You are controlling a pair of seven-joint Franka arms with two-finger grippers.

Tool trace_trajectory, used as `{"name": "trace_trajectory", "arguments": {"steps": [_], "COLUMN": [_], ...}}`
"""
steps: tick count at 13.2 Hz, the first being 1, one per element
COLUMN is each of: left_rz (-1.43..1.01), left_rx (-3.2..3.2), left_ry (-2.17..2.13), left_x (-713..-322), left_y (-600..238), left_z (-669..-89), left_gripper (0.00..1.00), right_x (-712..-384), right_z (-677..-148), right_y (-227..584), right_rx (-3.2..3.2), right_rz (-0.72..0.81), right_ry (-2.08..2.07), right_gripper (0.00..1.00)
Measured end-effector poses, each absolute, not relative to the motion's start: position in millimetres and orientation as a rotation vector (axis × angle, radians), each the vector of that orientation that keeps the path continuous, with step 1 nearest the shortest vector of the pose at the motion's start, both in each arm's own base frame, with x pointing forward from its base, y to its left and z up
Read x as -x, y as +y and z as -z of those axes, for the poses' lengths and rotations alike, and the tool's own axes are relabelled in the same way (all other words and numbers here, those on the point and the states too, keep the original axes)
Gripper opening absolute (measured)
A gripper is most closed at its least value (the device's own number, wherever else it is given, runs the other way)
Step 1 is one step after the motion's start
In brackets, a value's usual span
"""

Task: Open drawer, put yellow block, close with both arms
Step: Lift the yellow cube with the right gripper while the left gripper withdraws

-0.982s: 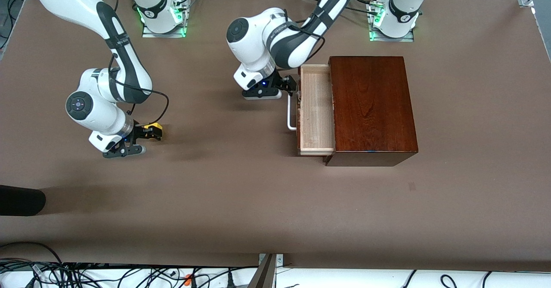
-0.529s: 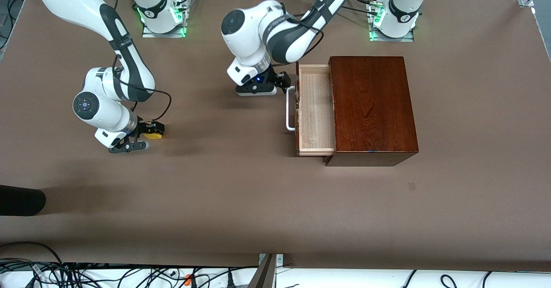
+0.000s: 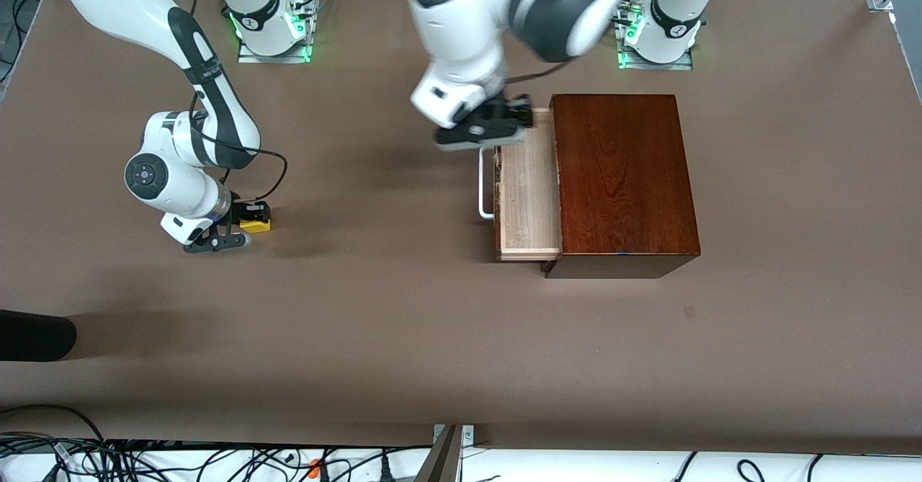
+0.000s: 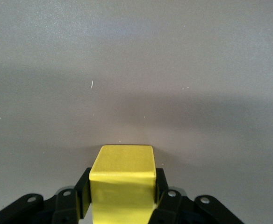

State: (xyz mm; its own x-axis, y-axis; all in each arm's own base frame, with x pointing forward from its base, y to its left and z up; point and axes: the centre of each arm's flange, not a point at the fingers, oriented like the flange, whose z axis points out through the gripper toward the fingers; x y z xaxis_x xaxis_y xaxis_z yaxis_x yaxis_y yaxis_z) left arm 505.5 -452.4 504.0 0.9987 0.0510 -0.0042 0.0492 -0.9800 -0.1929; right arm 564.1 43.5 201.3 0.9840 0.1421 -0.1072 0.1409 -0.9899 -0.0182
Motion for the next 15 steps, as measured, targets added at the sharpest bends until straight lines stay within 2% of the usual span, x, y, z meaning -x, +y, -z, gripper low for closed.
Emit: {"name": "trace_trajectory", "arguments": {"steps": [4,7,11,15], "left_rz": [-0.081,-0.178,-0.244,-0.093], "left_rx": [2.949,2.999,3.105,3.139], "left_ry": [-0.048,0.037,0.12,0.029], "left_x": [-566.5,-592.6,-612.3,-600.7], "left_y": [-332.4,-258.0,-156.7,-99.1], "left_z": [-543.6,-557.1,-580.7,-617.5], "left_gripper": [1.0,1.0,1.0,1.0], "right_x": [-568.7,-575.8,-570.3,-538.2], "right_z": [-211.4,-265.5,-350.0,-402.2], "right_y": [52.0,116.1,223.1,342.7], "right_rx": [3.11,3.05,2.958,2.917], "right_rz": [-0.149,-0.148,-0.162,-0.02], "right_ry": [-0.258,-0.424,-0.709,-1.114], "right_gripper": [0.55,0.55,0.55,0.55]}}
